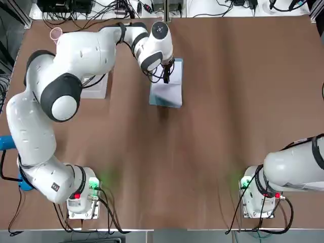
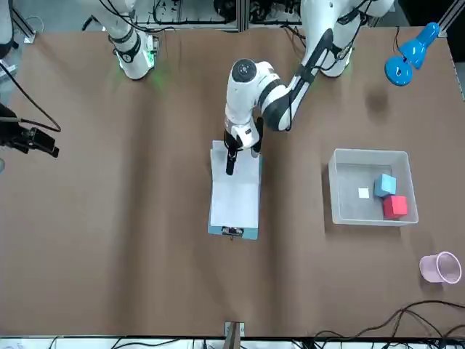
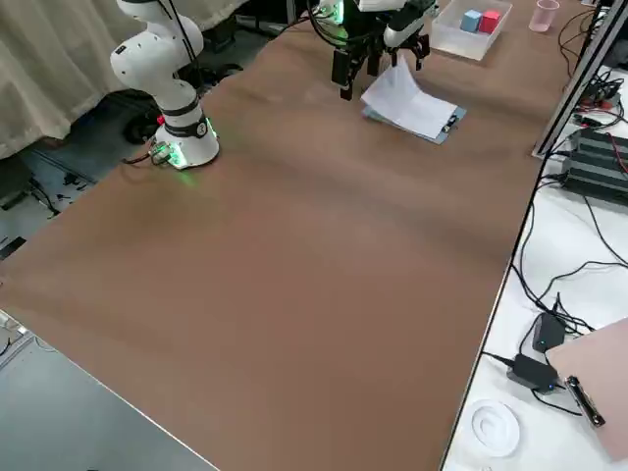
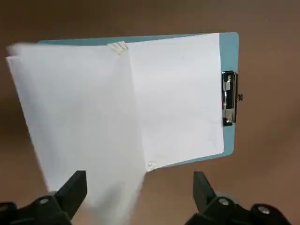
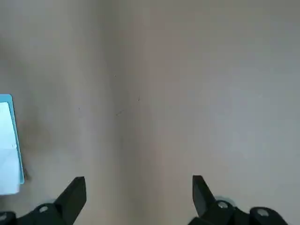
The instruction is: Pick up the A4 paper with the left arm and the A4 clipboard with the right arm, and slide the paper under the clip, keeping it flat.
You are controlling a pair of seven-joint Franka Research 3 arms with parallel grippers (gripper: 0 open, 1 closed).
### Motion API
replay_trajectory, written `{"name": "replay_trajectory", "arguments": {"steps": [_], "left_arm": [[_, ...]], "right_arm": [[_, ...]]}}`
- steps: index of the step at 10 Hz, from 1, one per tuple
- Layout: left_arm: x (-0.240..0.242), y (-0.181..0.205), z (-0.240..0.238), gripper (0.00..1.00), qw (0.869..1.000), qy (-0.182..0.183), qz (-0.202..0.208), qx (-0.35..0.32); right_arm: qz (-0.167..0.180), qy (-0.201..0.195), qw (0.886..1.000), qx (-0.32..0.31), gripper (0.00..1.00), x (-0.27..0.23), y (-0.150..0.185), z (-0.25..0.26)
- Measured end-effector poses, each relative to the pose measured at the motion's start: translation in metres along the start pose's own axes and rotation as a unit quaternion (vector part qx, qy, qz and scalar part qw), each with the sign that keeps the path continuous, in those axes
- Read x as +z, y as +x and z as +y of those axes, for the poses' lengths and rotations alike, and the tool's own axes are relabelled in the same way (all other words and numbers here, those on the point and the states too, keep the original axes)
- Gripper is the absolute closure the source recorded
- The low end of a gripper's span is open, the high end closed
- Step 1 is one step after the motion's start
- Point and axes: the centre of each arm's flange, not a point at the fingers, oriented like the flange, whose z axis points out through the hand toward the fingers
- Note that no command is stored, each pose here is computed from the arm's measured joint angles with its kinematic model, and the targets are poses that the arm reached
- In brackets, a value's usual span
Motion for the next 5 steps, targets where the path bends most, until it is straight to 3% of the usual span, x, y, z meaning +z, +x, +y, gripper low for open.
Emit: {"name": "replay_trajectory", "arguments": {"steps": [5], "left_arm": [[-0.024,0.003,0.011,0.00,1.000,-0.014,0.003,0.013]], "right_arm": [[0.000,0.000,1.000,0.000,0.00,0.000,0.000,0.000]]}}
